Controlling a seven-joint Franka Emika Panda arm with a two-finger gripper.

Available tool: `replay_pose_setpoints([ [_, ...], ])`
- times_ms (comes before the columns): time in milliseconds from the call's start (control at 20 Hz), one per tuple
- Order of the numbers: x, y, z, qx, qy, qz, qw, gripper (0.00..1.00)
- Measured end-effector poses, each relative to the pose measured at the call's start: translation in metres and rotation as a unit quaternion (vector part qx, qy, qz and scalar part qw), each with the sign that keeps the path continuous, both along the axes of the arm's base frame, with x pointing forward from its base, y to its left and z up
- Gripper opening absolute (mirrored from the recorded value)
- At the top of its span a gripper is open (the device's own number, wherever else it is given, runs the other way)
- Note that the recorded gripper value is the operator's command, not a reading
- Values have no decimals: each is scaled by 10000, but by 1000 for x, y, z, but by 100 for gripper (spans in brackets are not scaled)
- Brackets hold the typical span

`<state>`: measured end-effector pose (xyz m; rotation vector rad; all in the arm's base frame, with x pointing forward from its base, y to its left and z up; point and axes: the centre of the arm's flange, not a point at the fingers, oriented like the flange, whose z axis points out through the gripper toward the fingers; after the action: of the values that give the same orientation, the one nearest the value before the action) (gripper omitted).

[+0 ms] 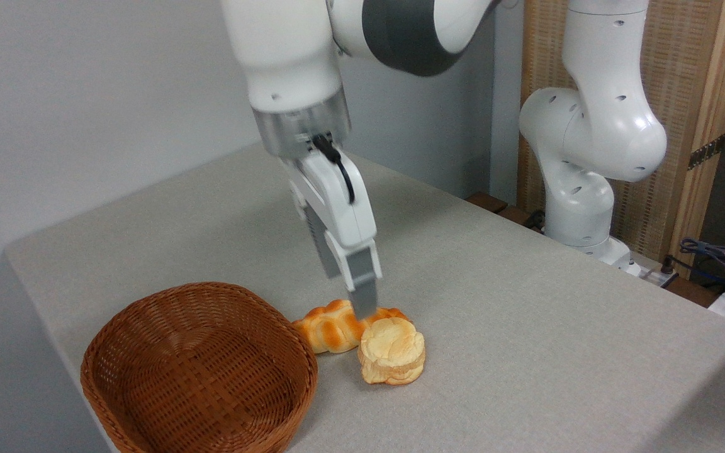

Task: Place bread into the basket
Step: 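Move the open gripper over the round pale bun and lower it, then close the gripper on the round pale bun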

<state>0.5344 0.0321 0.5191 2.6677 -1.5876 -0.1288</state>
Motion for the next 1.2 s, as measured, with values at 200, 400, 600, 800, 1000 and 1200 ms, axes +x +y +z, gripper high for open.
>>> replay_pose_setpoints([
  [200,-10,6,-39,191,342,-130,9991,100],
  [400,-18,4,-68,192,495,-175,9984,100],
  [600,-19,1,-78,195,451,-220,9985,100],
  [800,-16,0,-83,202,377,-230,9988,100],
  [1000,-17,1,-90,260,437,-257,9984,100],
  [1200,-19,1,-99,281,530,-270,9978,100],
])
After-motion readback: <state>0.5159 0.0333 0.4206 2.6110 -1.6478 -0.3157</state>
